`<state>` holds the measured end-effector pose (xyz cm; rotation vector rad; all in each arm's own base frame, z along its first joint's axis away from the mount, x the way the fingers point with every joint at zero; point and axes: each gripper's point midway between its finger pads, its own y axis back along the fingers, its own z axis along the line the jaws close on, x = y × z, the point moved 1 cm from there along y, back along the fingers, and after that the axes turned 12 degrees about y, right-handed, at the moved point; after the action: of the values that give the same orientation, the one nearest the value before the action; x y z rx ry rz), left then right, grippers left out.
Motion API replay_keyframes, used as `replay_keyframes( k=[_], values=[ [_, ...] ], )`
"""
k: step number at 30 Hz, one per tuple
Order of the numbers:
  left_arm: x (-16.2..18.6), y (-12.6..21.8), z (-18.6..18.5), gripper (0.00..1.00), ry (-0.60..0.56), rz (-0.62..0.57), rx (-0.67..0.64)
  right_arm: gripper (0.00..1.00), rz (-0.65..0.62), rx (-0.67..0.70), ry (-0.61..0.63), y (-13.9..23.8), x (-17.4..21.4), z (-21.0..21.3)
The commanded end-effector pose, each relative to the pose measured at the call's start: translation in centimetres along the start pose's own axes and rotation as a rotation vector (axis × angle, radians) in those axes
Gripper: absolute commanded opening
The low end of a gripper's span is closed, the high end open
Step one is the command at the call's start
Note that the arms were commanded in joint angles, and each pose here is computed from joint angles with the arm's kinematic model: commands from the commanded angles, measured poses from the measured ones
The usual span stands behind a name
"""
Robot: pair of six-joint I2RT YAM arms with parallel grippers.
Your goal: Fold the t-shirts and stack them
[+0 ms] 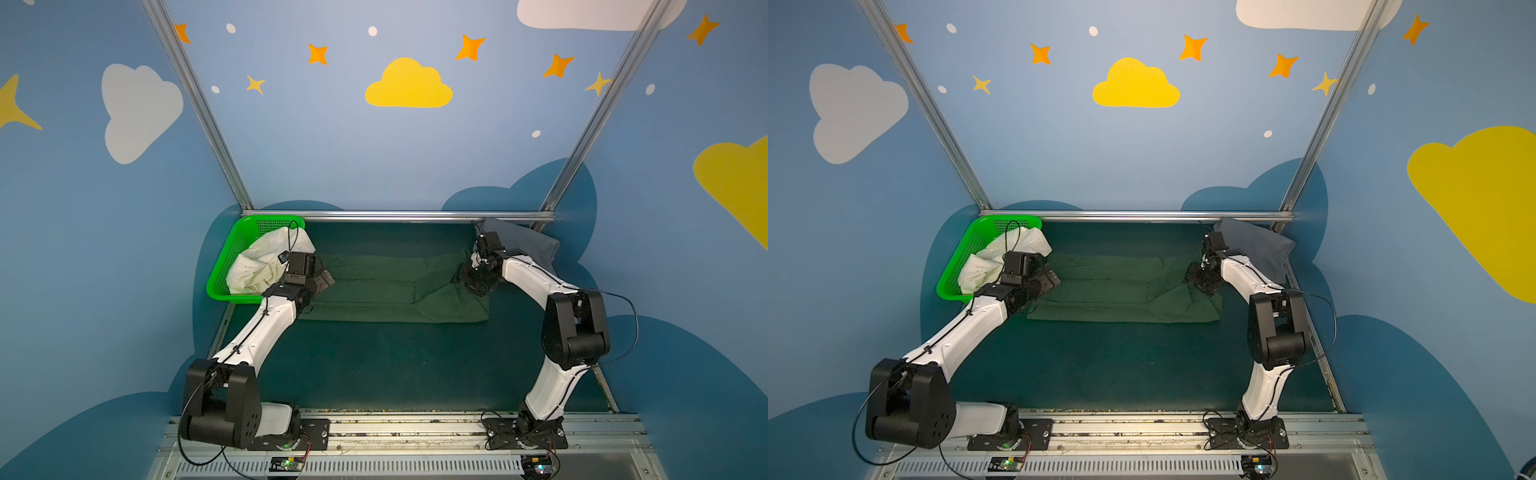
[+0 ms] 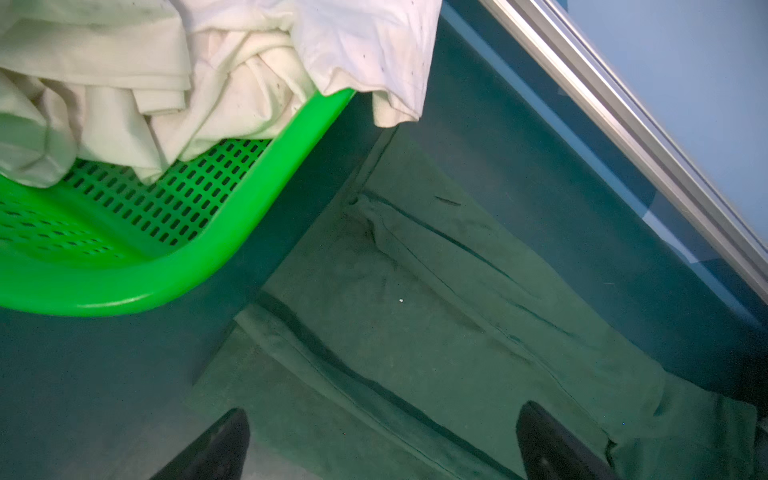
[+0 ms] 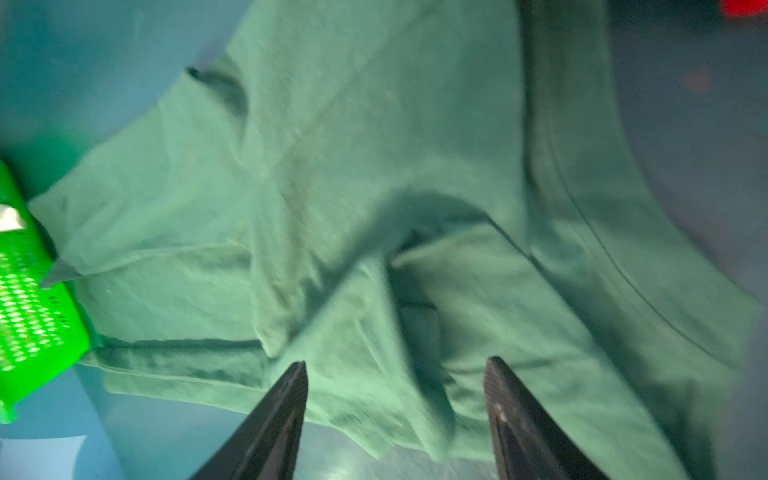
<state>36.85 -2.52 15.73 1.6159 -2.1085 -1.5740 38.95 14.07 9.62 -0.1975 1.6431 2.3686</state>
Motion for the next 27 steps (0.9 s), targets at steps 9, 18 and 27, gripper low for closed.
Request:
replay_keyframes(
  k=[9,18,27],
  values=[
    [0.5,1.1,-1.4,1.00,-0.034,0.002,0.069,0.50,0.145,-0.083,0.062,-1.7,9.1,3.2],
    [0.9,0.8,-1.4,1.00,-0.038,0.023,0.067,0.29,0.177,-0.089,0.120,-5.1,8.0,5.7],
    [0.8,0.8,-1.2,1.00,-0.035,0.015,0.055,0.25,0.178,-0.066,0.158,-5.8,7.2,6.5]
  ],
)
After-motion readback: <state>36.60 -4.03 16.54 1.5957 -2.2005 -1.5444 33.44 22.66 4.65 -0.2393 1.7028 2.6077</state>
